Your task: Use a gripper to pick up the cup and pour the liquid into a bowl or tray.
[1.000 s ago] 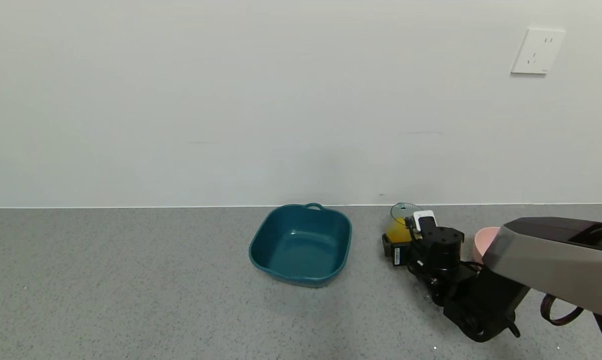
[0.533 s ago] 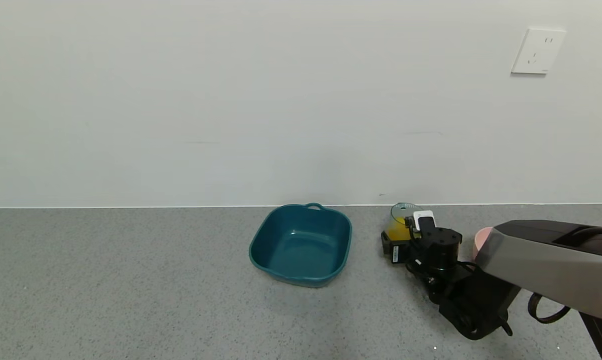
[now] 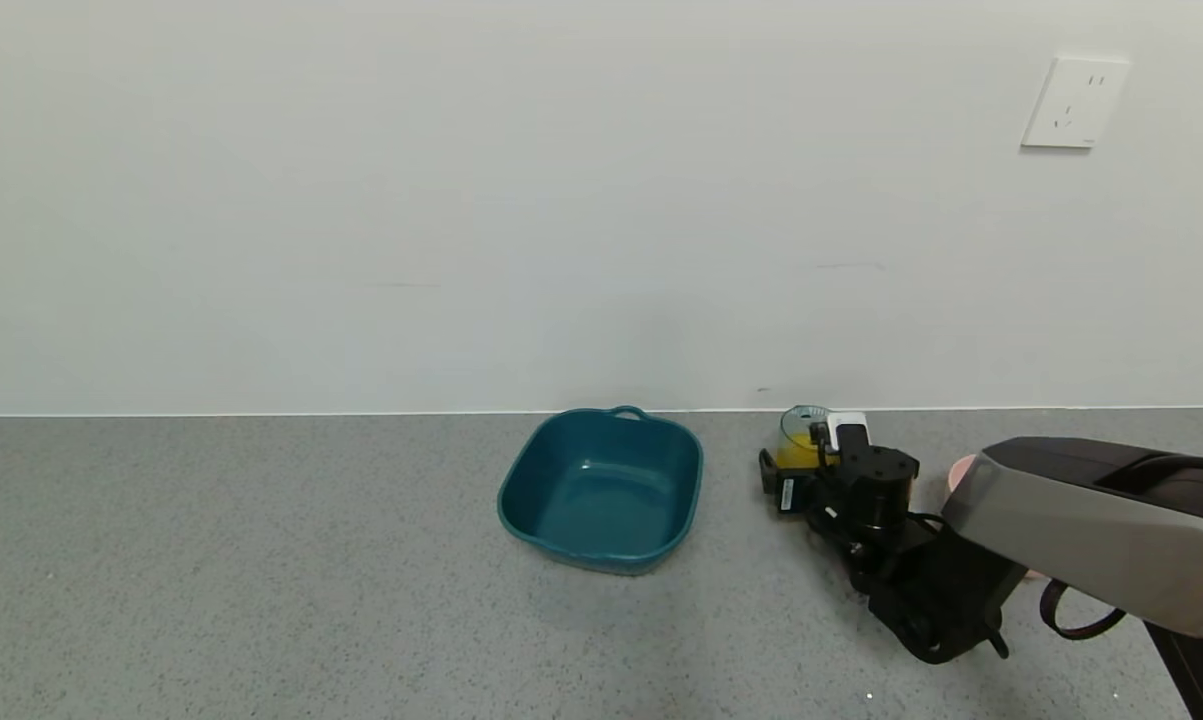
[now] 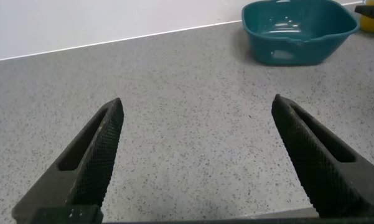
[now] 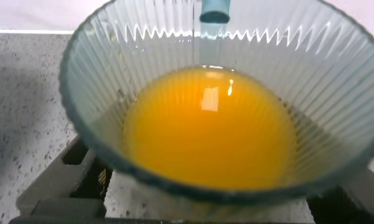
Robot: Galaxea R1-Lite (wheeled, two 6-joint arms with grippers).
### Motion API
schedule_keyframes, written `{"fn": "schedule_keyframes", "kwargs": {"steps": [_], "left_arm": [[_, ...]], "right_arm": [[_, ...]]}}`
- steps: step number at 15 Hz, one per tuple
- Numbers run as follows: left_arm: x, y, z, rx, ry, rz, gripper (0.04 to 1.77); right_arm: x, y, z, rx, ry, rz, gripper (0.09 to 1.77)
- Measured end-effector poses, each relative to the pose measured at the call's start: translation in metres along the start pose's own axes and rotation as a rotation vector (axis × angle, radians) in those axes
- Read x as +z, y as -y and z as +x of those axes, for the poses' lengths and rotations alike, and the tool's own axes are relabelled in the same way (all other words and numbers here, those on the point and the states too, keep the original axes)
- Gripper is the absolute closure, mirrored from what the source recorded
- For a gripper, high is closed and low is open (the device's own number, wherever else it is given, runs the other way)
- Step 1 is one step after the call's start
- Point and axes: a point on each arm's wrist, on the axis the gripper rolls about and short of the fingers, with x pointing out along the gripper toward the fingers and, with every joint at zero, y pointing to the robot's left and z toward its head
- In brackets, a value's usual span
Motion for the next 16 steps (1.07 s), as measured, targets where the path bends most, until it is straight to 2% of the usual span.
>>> {"fn": "schedule_keyframes", "kwargs": {"steps": [10,11,12,13,16], "left_arm": [[0.0,0.0,0.0,0.0,0.0,0.0,0.09],[0.0,0.0,0.0,0.0,0.0,0.0,0.09],[0.0,0.0,0.0,0.0,0.0,0.0,0.09],[0.0,0.0,0.0,0.0,0.0,0.0,0.09],[0.0,0.0,0.0,0.0,0.0,0.0,0.09]], "right_arm": [[-0.0056,0.0013,0.0058,-0.006,-0.002,0.0,0.15],[-0.0056,0.0012,0.006,-0.006,-0.002,0.0,0.23],[-0.0056,0.0012,0.0061,-0.007,-0.003,0.0,0.41],[-0.0057,0.0016,0.0063,-0.008,-0.004,-0.001,0.47],[-0.0059,0.0031,0.0068,-0.012,-0.008,-0.001,0.48]]}}
